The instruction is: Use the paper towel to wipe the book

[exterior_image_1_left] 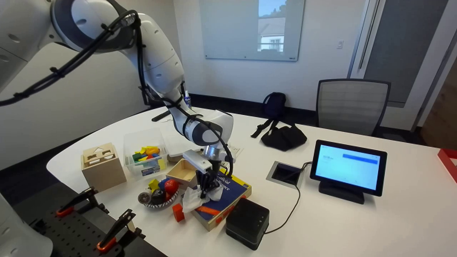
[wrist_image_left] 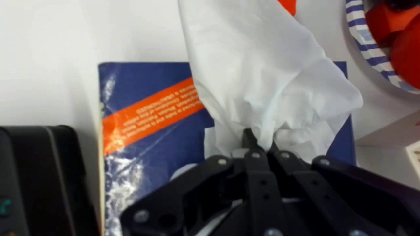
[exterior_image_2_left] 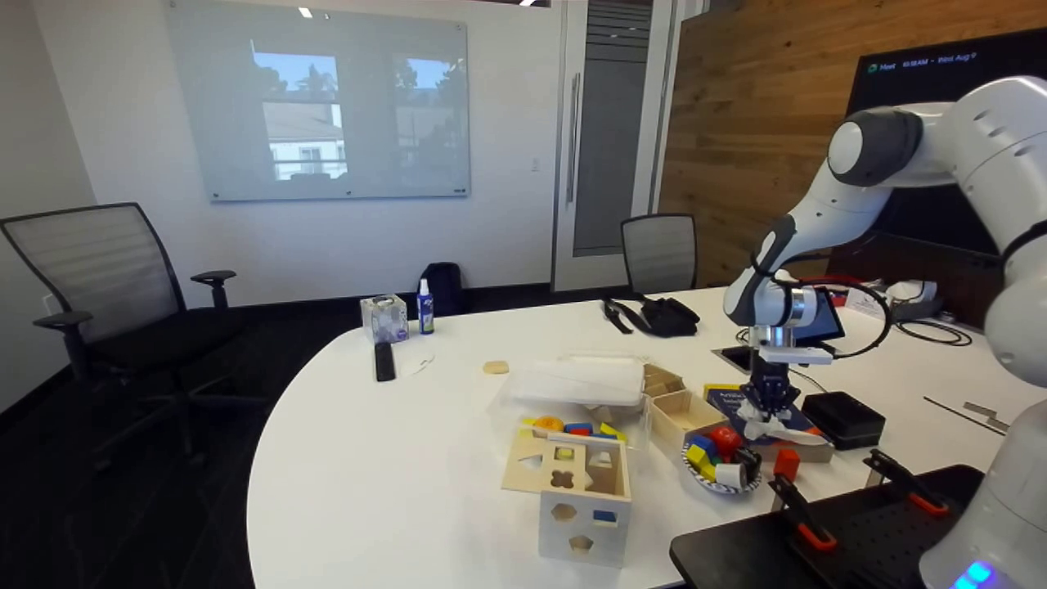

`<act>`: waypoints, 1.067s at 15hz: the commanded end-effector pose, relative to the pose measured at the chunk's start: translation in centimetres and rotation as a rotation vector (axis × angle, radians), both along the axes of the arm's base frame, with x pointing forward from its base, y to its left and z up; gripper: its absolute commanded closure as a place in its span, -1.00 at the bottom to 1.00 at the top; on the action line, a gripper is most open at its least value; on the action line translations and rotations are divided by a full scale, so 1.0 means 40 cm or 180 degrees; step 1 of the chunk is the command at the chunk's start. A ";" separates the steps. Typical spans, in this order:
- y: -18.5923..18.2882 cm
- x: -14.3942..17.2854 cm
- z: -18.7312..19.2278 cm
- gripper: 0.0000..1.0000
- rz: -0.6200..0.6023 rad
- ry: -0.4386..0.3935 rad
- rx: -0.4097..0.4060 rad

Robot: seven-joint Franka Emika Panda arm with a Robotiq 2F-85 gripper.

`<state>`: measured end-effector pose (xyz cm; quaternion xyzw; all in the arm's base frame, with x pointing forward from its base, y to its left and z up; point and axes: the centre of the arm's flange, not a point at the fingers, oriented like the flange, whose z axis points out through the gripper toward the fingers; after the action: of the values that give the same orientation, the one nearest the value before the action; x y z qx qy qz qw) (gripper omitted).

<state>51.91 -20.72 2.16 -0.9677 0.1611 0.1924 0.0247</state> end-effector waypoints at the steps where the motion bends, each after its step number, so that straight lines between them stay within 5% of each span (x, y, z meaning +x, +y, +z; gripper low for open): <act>1: -0.025 -0.059 0.001 0.98 -0.0169 0.0092 -0.0389; 7: -0.056 -0.090 0.006 0.98 -0.0301 0.0178 -0.0830; 16: 0.100 -0.011 -0.011 0.98 0.0028 -0.0244 -0.0320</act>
<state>51.55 -19.64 2.54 -0.9670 0.1920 0.1573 -0.0582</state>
